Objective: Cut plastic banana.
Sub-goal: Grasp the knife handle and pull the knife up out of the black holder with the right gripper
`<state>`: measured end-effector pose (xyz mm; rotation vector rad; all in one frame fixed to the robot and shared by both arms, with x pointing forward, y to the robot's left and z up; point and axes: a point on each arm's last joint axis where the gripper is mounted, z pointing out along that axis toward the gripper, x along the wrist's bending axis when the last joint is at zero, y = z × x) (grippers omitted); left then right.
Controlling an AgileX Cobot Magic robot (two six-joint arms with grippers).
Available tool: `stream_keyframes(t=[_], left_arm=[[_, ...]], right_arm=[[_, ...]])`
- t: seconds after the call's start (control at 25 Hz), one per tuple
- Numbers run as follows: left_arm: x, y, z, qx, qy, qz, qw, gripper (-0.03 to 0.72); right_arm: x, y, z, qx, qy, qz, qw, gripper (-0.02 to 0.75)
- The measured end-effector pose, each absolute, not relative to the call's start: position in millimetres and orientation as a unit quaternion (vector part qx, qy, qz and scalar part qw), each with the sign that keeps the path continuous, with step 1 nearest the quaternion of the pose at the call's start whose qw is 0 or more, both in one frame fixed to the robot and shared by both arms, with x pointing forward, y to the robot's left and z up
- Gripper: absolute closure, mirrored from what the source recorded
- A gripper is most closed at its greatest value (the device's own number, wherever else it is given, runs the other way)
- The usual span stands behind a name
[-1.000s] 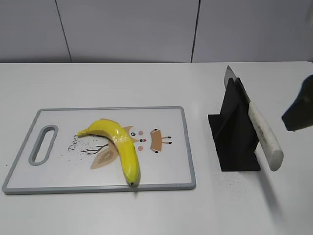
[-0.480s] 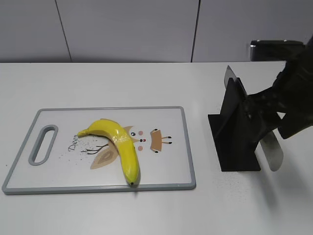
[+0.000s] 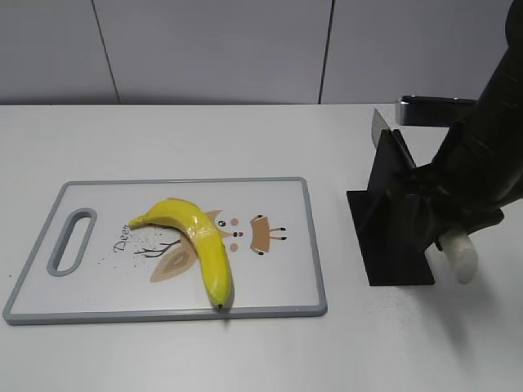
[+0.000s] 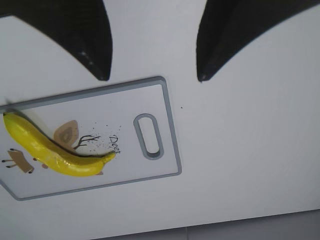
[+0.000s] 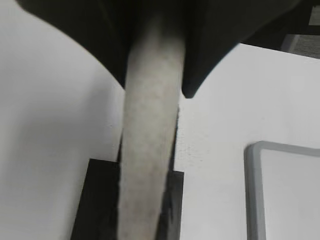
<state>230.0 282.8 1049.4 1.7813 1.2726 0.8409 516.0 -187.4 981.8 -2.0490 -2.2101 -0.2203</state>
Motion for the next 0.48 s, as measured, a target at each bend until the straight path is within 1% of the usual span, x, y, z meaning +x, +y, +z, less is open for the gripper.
stream_keyframes(t=[0.24,0.48], left_arm=[[230,283,1049,0.700,0.500,0.331,0.388,0.168],[230,283,1049,0.700,0.500,0.331,0.388,0.168]], right_arm=[[515,-188,985,-0.683,-0.724,-0.078,0.058,0.563],[505,-191,1016,-0.683,-0.720,-0.121,0.038,0.563]])
